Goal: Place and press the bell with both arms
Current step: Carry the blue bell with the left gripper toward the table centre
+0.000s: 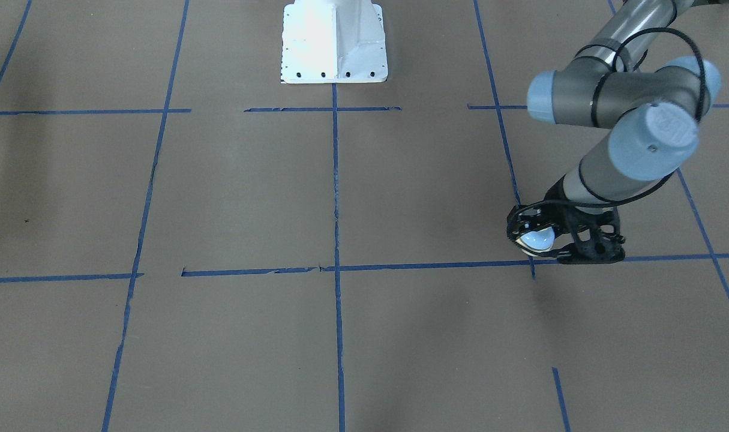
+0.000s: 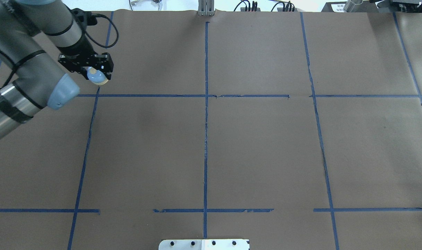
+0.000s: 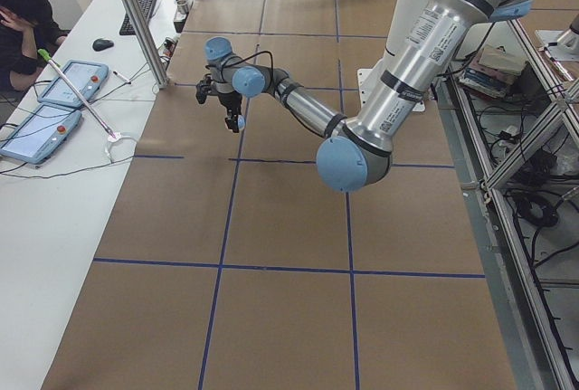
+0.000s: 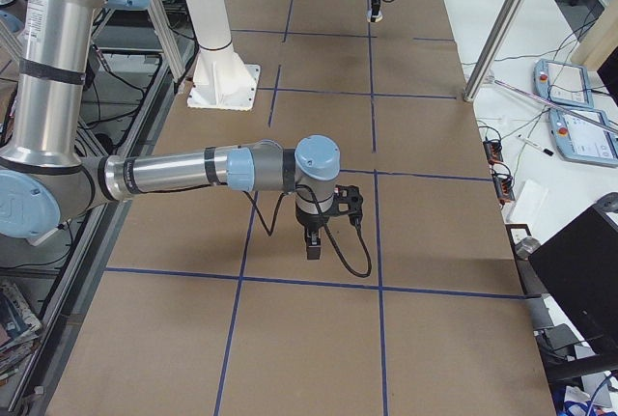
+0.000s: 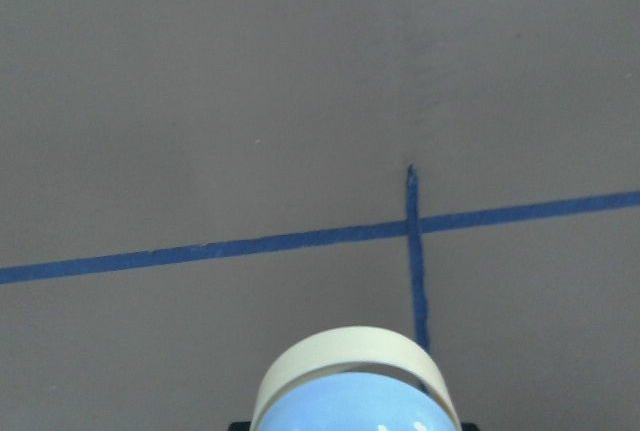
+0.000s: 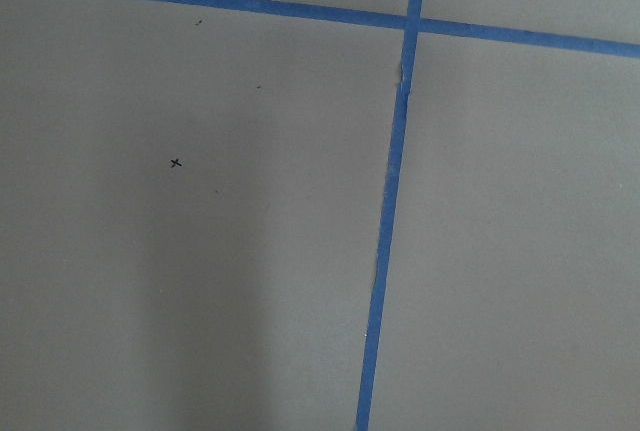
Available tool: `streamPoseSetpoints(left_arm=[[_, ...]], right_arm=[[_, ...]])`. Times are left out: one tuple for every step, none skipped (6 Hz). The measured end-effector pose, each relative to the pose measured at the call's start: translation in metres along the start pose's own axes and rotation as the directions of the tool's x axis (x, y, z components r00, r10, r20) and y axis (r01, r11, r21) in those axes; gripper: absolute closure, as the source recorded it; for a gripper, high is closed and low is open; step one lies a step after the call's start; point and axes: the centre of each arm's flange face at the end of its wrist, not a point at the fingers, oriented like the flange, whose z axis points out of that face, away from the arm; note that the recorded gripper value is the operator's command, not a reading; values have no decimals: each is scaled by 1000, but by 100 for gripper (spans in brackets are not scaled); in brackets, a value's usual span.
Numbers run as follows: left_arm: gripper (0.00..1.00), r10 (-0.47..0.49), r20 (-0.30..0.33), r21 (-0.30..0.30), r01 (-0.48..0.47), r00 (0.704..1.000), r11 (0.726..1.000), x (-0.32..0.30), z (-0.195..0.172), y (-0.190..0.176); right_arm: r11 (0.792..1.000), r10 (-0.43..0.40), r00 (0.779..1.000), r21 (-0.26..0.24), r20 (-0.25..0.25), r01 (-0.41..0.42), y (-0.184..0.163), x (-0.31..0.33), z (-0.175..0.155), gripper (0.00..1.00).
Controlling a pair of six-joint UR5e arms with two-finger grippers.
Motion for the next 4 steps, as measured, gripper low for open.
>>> streamPoseSetpoints(left_arm=[[100, -61, 7, -5, 61, 998, 998, 74, 6, -18], [100, -106, 26, 7, 106, 994, 994, 141, 17, -23], [100, -138, 36, 23, 137, 990, 990, 197, 33, -18], [100, -163, 31, 31, 162, 986, 986, 244, 53, -9]], right_arm=[[1000, 3, 1000, -3, 0, -3, -1, 2, 2, 0], [1000, 4, 1000, -6, 0, -4, -2, 3, 3, 0], [1000, 6, 1000, -8, 0, -6, -3, 4, 5, 0], [1000, 7, 1000, -9, 0, -7, -3, 5, 5, 0]])
